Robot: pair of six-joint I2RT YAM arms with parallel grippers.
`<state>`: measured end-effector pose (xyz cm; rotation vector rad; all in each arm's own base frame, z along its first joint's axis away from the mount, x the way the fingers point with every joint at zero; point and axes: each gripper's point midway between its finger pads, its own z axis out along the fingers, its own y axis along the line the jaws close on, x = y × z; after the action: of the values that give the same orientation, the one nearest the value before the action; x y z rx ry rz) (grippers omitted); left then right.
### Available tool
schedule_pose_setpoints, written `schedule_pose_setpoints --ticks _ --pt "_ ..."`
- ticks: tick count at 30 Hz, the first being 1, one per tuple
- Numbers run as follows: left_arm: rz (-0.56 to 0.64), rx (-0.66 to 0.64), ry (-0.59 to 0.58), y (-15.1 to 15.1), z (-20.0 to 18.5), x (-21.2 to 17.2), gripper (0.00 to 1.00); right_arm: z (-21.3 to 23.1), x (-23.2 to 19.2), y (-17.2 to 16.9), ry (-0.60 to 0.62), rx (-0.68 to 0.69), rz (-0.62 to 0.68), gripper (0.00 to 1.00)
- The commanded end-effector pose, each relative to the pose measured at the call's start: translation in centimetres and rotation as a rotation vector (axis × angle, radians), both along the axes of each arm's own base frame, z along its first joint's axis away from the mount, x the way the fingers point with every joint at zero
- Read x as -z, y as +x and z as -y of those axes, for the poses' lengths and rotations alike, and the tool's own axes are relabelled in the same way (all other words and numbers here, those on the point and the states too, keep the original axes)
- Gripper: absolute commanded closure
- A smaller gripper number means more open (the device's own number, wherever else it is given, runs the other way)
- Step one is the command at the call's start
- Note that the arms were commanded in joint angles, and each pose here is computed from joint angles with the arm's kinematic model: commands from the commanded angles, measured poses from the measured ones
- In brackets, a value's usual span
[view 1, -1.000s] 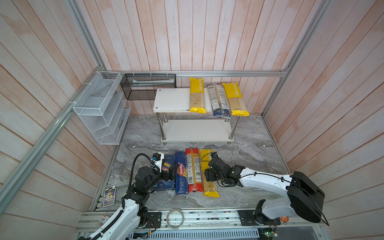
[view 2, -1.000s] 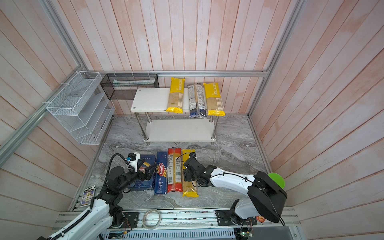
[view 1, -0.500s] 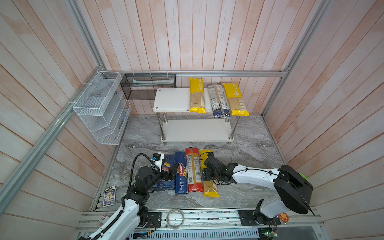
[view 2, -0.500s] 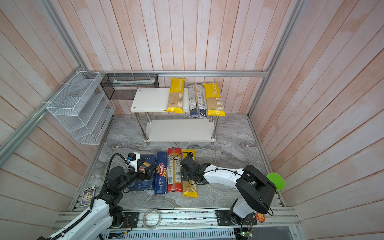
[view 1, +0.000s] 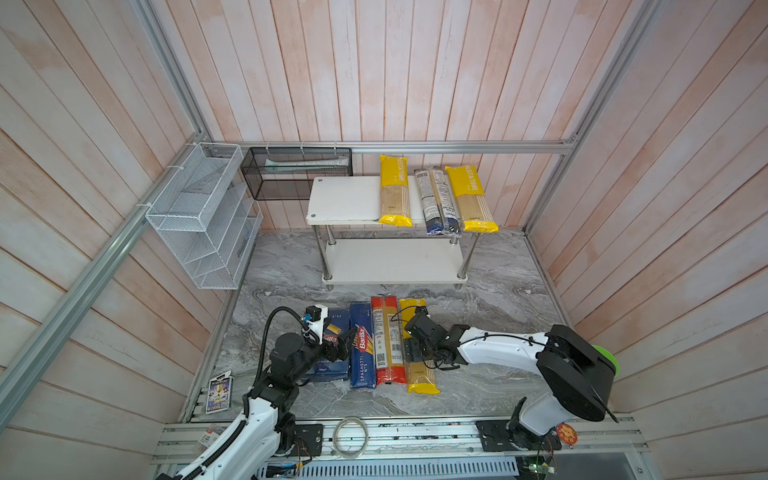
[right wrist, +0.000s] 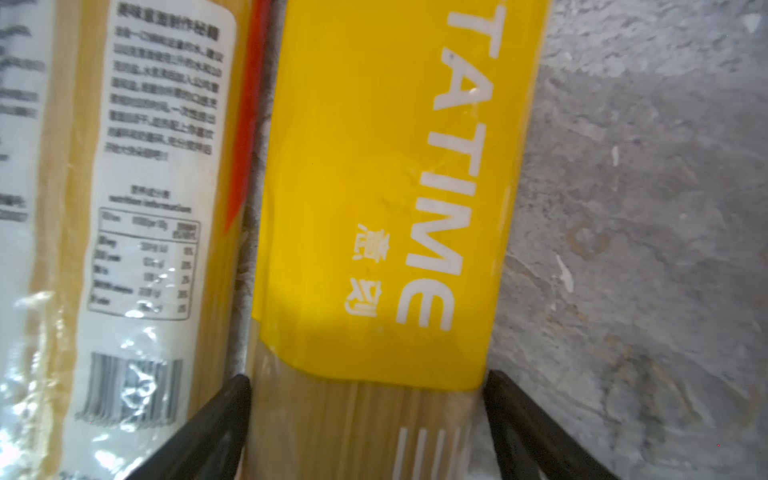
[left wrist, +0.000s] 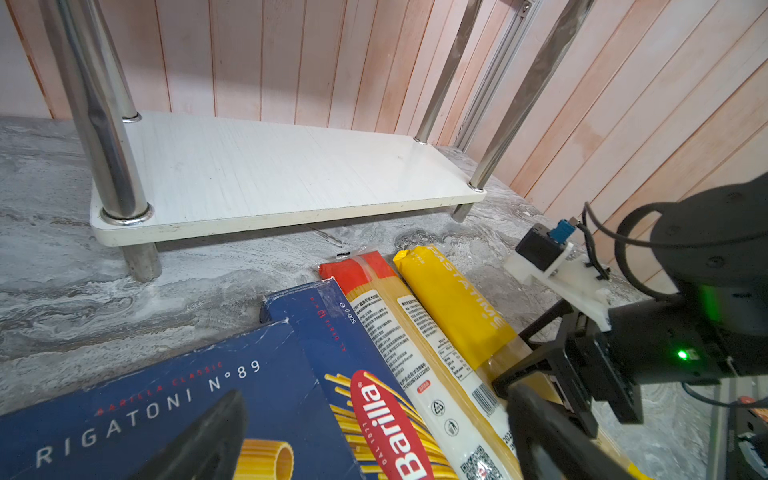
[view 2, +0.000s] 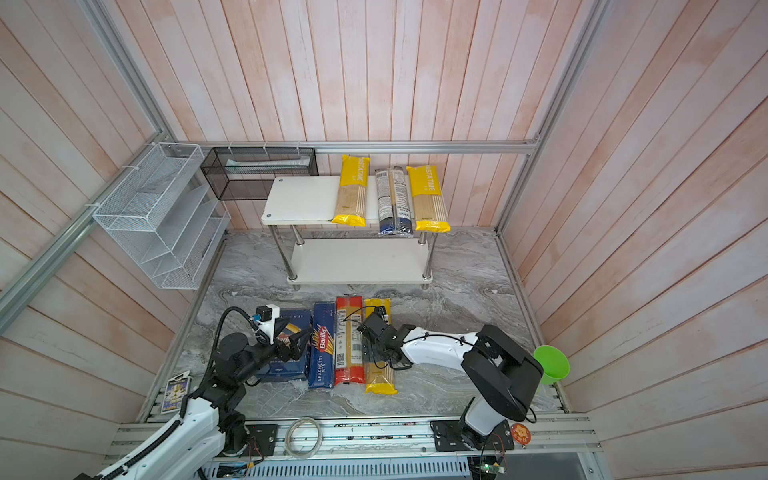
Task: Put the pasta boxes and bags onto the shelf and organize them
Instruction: 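Lower the right gripper onto the yellow bag's end and close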
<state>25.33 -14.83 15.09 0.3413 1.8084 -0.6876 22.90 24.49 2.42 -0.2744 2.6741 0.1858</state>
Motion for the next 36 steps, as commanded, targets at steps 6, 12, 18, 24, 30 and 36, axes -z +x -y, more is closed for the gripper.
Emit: schedule_pose_setpoints --ticks 6,12,18,24,30,36 --pt "0.031 0.001 -0.005 0.1 0.1 -0.9 0.0 2.5 -0.8 -1.7 0.035 -0.059 0.009 0.11" --pt "0.03 0.002 -0.004 0.1 0.1 -0.8 0.0 2.1 -2.7 -0.7 0.052 -0.092 0.087 0.11" --pt "0.029 0.002 -0.004 0.1 0.1 -0.8 0.0 1.6 -1.4 -0.1 -0.018 -0.127 0.063 0.09" --pt "0.031 0.002 -0.005 0.1 0.1 -0.9 0.0 2.6 -0.2 0.5 -0.095 -0.092 0.051 0.08" --pt "0.031 -0.002 -0.005 0.2 0.0 -0.9 0.0 3.5 1.0 0.2 -0.085 -0.075 0.025 0.09" --pt "0.028 0.0 -0.005 0.1 0.1 -0.8 0.0 2.4 1.3 -0.2 0.002 -0.092 0.022 0.1"
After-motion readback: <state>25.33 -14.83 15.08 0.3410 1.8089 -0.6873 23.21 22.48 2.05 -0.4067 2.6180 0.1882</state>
